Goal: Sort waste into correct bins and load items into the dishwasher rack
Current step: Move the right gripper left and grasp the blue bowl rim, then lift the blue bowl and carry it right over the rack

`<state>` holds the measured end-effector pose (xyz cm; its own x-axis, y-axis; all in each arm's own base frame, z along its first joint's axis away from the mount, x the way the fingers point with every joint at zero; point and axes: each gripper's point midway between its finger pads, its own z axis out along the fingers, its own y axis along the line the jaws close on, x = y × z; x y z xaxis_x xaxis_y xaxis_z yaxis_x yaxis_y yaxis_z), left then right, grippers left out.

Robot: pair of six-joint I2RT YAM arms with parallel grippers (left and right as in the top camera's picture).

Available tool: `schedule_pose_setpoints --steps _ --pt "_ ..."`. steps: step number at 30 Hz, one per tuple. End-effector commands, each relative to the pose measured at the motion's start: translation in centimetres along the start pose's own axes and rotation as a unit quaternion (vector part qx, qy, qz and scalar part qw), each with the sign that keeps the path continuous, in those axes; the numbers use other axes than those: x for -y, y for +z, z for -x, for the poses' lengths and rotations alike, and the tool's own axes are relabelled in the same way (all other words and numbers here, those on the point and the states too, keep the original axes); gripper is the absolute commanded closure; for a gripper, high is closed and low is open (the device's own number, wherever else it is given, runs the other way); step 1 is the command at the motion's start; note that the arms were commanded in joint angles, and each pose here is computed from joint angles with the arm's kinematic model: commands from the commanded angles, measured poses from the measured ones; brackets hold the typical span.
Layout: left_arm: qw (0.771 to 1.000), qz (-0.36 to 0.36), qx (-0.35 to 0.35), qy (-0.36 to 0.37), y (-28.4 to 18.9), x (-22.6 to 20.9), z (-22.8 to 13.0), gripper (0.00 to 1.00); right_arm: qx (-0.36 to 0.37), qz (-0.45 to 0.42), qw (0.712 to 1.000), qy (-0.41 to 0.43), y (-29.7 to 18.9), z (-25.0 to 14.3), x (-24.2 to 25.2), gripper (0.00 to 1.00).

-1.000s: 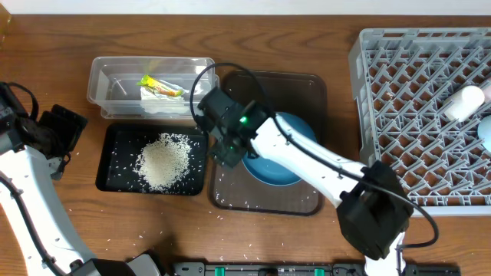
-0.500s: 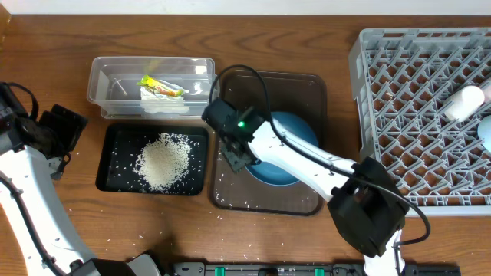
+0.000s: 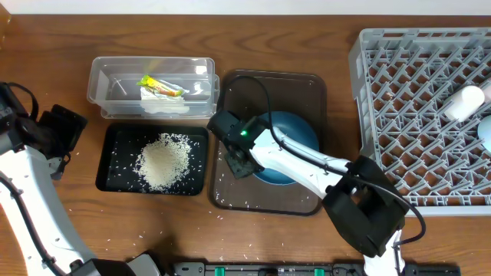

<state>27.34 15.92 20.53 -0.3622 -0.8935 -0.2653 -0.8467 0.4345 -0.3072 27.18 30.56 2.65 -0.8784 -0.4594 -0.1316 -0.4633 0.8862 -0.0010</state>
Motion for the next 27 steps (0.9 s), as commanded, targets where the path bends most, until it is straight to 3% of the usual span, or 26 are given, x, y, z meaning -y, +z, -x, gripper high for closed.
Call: schedule_pose_setpoints --steps 1,2,9,14,20,23,27 --pt "1.0 -0.003 0.008 -0.004 -0.5 0.1 0.3 0.09 -0.005 -0.003 1.0 0.003 0.4 -0.2 0.0 0.92" --pt "1.0 -0.003 0.008 -0.004 -0.5 0.1 0.3 0.09 -0.005 -0.003 1.0 0.003 0.4 -0.2 0.0 0.99" --pt "1.0 -0.003 0.008 -0.004 -0.5 0.1 0.3 0.1 0.024 0.008 1.0 -0.002 -1.4 1.1 0.0 0.99" --pt "1.0 -0.003 0.008 -0.004 -0.5 0.1 0.3 0.09 0.086 0.012 0.996 -0.013 -6.7 4.0 1.8 0.99" --pt "1.0 -0.003 0.008 -0.004 -0.5 0.1 0.3 0.1 0.21 0.009 0.977 0.033 -16.6 7.6 9.1 0.99" --pt "1.0 -0.003 0.008 -0.004 -0.5 0.1 0.3 0.09 0.264 0.006 0.961 0.079 -21.1 7.7 14.4 0.99" --pt "1.0 -0.003 0.008 -0.004 -0.5 0.1 0.3 0.1 0.313 0.051 0.946 0.073 -24.9 7.0 19.0 0.99"
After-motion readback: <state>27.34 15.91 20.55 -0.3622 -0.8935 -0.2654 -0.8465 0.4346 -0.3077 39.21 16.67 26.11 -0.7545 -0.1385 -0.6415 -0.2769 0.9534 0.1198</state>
